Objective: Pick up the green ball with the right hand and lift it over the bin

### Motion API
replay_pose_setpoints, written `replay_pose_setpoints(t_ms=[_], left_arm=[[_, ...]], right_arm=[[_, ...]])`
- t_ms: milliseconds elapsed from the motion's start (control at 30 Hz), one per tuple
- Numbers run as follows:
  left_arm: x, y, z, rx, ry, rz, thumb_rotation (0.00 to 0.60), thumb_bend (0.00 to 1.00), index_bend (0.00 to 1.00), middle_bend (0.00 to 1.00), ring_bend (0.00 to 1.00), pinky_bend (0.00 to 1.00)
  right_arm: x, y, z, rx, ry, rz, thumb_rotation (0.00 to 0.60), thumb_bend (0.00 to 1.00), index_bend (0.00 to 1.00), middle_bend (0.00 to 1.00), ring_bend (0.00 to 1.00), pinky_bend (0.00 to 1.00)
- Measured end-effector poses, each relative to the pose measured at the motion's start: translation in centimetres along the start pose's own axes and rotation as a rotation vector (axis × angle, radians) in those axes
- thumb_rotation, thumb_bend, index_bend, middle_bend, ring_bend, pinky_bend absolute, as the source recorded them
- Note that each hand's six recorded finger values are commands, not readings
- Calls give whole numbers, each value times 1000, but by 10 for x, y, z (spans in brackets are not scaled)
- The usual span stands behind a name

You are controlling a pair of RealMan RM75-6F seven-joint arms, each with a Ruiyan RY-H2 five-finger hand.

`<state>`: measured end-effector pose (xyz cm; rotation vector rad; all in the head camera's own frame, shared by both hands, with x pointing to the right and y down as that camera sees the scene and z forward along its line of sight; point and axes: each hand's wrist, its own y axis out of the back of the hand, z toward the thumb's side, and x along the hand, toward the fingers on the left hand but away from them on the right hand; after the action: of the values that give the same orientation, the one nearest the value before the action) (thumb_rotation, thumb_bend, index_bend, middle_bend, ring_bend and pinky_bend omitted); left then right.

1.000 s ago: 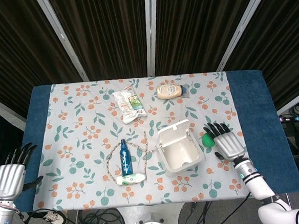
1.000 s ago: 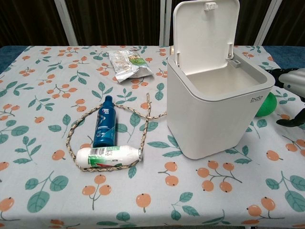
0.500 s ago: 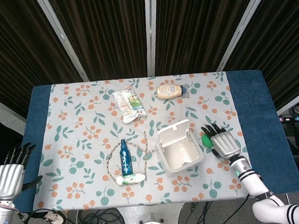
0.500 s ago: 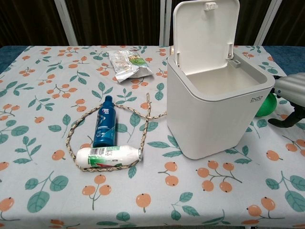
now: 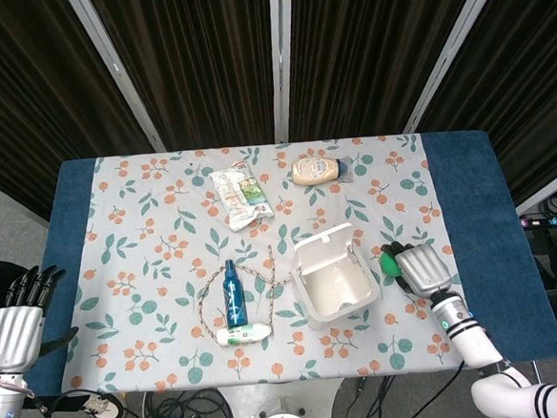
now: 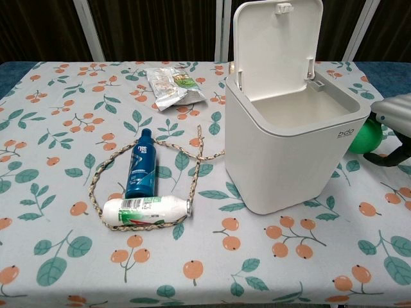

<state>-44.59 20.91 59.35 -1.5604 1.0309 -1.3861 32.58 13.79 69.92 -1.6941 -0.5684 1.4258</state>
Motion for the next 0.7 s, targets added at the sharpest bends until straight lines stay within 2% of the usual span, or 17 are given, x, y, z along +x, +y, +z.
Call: replay_pose_setpoints(t_ms=[167,267,467,567,700], left_arm=[[1,0,1,2,-1,-2,600,124,138,110,35,124],[1,0,3,4,-6,0,600,124,138,110,35,124],[1,1,7,9,-11,3,600,124,140,110,35,124],[1,2,8,11,-12,4,600,124,140,110,35,124],[0,3,7,10,-7,6,600,124,140,110,35,124]], right_arm=[[10,32,-10,-46,-4,-87,600,406,592,460,458,649],[23,60,-16,-85,2,-166,600,405,593,460,458,649],[59,115,-15,-165,76,-310,600,405,600,463,458,649],[69,126,-2,-183,133,-343,600,404,615,471,458,647],[78,127,20,-195,219,-334,600,396,617,470,458,643]])
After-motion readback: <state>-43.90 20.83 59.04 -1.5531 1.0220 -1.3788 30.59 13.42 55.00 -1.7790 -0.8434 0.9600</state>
